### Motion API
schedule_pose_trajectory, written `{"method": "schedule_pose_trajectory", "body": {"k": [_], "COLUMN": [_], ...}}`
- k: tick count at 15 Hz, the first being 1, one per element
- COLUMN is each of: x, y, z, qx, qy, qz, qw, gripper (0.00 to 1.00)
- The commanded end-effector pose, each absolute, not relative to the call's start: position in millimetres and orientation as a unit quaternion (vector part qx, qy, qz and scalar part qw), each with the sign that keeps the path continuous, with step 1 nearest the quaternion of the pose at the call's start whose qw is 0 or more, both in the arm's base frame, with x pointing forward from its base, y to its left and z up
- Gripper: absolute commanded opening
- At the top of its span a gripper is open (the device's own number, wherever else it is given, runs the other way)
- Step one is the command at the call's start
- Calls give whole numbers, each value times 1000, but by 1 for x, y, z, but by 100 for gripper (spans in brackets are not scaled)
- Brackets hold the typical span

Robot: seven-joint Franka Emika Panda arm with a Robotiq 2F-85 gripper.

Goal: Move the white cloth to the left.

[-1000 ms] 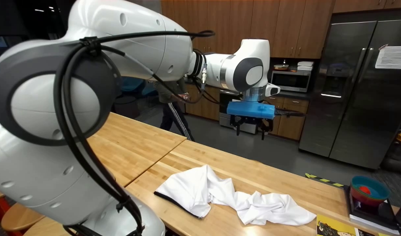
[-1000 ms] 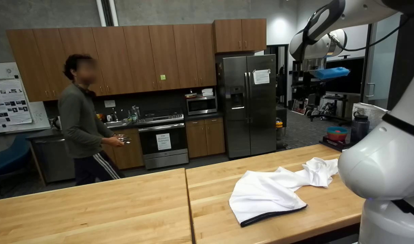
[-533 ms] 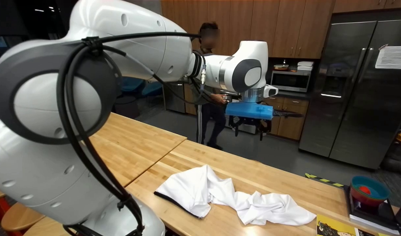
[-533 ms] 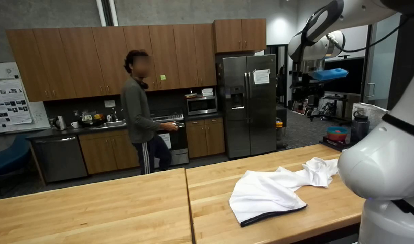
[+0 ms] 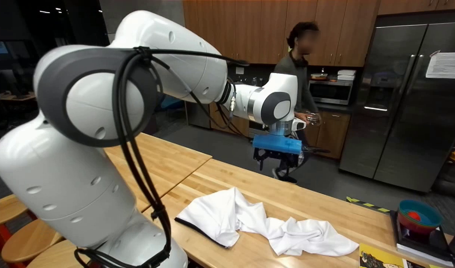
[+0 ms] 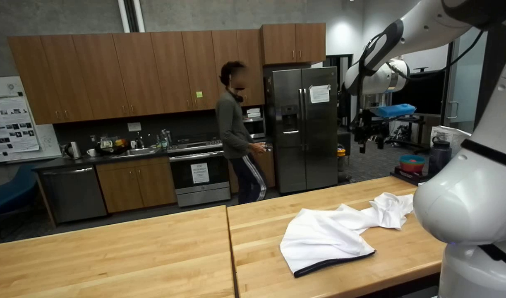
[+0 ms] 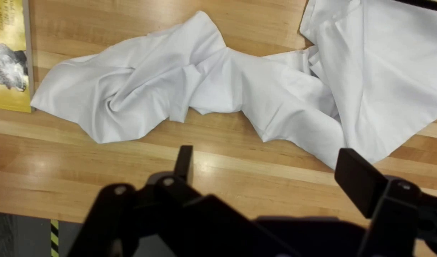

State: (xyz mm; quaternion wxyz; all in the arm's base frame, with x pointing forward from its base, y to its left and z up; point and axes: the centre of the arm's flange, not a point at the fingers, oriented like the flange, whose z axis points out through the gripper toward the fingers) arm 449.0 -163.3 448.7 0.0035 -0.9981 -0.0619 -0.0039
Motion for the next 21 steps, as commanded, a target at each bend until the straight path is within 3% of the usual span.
{"method": "schedule_pose_trajectory", "body": {"k": [1,21], "x": [462,475], "y": [-161,-171], "z": [408,302], "qx": [-997,-993], "qy": [-73,-63], "qz": [7,96], "qw": [21,-5], "gripper": [100,100]}}
